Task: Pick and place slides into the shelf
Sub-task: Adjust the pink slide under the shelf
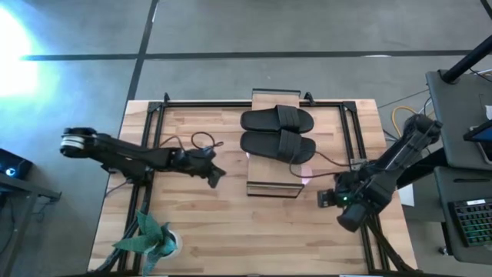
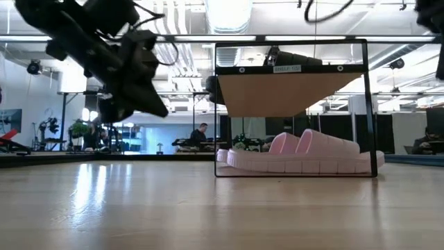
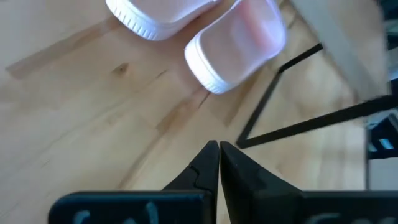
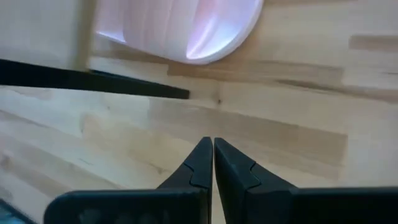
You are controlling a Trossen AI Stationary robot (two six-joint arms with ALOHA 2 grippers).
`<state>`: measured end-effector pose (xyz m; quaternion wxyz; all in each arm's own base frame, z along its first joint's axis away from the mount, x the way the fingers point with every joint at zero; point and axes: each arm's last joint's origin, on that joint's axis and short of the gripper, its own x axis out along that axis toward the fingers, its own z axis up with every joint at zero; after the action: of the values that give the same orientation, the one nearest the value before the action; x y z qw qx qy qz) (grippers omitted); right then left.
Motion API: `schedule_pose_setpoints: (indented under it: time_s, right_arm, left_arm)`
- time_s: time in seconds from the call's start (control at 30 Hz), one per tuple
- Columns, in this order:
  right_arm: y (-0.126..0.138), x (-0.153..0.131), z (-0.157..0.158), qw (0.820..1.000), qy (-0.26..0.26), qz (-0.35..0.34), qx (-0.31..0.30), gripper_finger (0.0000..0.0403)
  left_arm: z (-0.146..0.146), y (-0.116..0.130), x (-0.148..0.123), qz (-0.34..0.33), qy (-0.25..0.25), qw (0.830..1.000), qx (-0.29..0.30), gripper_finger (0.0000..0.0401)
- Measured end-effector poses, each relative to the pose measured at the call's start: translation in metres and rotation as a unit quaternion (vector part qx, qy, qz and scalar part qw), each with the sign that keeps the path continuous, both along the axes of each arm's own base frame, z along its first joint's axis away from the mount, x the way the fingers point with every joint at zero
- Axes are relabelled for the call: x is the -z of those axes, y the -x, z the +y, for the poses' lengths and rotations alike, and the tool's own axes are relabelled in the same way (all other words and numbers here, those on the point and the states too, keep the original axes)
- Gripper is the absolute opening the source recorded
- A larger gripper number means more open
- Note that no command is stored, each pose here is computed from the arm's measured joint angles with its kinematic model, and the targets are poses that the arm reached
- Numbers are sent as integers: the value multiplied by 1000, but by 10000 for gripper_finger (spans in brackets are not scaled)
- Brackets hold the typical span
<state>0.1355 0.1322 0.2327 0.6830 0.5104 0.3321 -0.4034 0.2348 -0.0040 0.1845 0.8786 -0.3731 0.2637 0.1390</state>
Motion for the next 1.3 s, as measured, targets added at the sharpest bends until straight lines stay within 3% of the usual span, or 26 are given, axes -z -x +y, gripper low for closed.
schedule_pose_setpoints:
  time_s: [0.23,0.57,0.8,1.3]
  right_arm:
    - [-3,54,1,999,10,-38,8,9]
    - [3,108,-35,996,35,-35,67,9]
    - [3,123,-44,991,54,-92,79,9]
    - [-10,123,-59,986,97,-108,80,9]
  left_arm:
    - [-3,16,-1,-12,33,999,6,0]
    - [-5,16,-2,-13,38,999,14,0]
    - [-5,14,1,-6,49,999,9,0]
    - [-5,14,3,-3,49,999,8,0]
